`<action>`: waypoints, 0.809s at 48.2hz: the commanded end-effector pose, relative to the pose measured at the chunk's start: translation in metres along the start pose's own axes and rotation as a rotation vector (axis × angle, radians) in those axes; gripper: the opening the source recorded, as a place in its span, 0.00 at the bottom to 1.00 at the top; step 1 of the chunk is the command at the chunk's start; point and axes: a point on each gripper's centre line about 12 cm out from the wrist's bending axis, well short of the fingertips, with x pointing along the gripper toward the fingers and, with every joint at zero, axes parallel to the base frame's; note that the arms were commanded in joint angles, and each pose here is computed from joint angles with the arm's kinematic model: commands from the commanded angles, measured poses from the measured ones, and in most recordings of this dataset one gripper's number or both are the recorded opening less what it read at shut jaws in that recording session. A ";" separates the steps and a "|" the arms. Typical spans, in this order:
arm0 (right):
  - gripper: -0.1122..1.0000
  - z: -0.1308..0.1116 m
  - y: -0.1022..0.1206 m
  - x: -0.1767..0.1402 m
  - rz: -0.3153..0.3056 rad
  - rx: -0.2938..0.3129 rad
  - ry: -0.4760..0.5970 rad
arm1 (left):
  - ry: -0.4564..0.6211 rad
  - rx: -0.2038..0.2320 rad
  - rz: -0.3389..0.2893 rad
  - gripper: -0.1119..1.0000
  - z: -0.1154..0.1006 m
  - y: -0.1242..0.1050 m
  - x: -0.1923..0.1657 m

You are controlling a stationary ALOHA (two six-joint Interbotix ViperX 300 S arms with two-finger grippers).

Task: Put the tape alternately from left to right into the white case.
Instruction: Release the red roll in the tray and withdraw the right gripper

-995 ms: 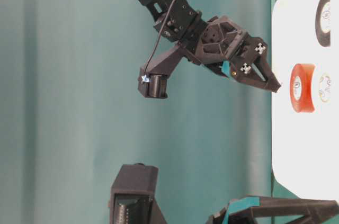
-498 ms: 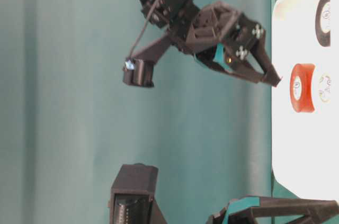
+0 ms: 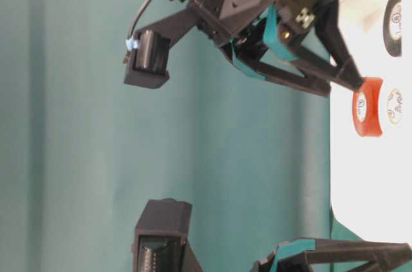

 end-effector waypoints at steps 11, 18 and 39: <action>0.70 0.007 0.036 -0.012 0.071 -0.057 -0.036 | -0.040 0.001 -0.001 0.54 0.010 -0.001 -0.007; 0.70 0.002 0.049 -0.013 0.098 -0.067 -0.028 | -0.037 0.000 -0.001 0.54 0.009 -0.001 -0.007; 0.70 -0.024 0.059 -0.012 0.117 0.029 0.038 | -0.037 0.000 -0.001 0.54 0.009 -0.001 -0.007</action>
